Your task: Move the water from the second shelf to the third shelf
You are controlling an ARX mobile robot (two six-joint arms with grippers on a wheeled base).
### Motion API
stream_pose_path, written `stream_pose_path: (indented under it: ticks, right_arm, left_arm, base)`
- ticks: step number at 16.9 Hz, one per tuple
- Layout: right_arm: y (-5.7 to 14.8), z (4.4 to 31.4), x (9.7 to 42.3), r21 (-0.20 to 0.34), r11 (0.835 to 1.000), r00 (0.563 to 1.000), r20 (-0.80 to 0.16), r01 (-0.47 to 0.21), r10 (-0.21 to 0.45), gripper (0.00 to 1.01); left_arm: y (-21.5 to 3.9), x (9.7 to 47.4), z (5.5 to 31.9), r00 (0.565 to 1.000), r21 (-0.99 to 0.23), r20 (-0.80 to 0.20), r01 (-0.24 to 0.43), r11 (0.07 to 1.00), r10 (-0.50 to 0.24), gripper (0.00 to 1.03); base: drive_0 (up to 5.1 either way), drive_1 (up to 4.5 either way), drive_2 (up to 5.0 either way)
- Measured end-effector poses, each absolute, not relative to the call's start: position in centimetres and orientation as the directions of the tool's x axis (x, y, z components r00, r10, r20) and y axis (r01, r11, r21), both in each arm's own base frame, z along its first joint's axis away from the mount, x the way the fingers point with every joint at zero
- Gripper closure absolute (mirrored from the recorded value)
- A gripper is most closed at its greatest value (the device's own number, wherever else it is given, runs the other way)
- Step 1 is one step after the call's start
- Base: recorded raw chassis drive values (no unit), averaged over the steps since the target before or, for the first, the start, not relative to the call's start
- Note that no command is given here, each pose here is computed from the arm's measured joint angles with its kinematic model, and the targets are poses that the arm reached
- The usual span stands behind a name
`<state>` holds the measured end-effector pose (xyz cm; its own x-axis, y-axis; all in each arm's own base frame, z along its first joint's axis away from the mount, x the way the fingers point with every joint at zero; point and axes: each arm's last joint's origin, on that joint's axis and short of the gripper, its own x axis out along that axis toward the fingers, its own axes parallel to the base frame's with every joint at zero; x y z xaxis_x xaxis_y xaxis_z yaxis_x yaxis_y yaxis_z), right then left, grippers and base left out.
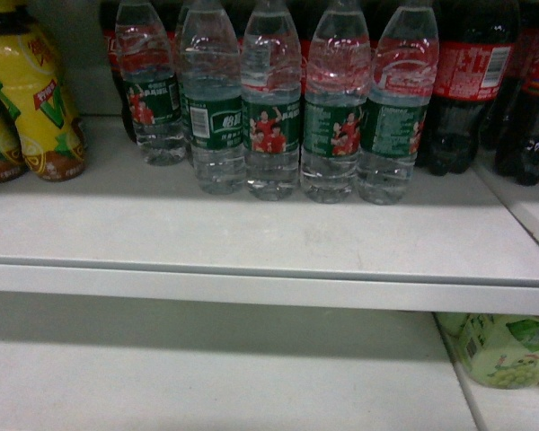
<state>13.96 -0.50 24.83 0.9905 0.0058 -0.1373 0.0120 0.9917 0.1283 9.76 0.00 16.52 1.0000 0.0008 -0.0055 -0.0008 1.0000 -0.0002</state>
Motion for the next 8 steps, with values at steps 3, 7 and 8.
stream_pose_path:
  ticks: [3,7,8]
  right_arm:
    - [-0.50,24.81,13.97,0.128,0.992,0.991,-0.137,0.012,0.006,0.58]
    - [-0.50,24.82,13.97,0.129,0.992,0.991,-0.136,0.011,0.007,0.58]
    - [-0.50,24.81,13.97,0.129,0.992,0.991,-0.136,0.011,0.007,0.58]
  left_arm:
    - [0.01,9.76,16.54,1.000,0.000,-0.004,-0.002,1.000,0.002,0.05]
    - [0.00,9.76,16.55,1.000,0.000,-0.002,-0.002,1.000,0.002,0.05]
    - [-0.01,9.76,16.55,1.000,0.001,-0.002,0.002,1.000,-0.002,0.05]
  base:
    - [0.0,0.00,0.0]
    - [0.0,0.00,0.0]
    - [0.0,0.00,0.0]
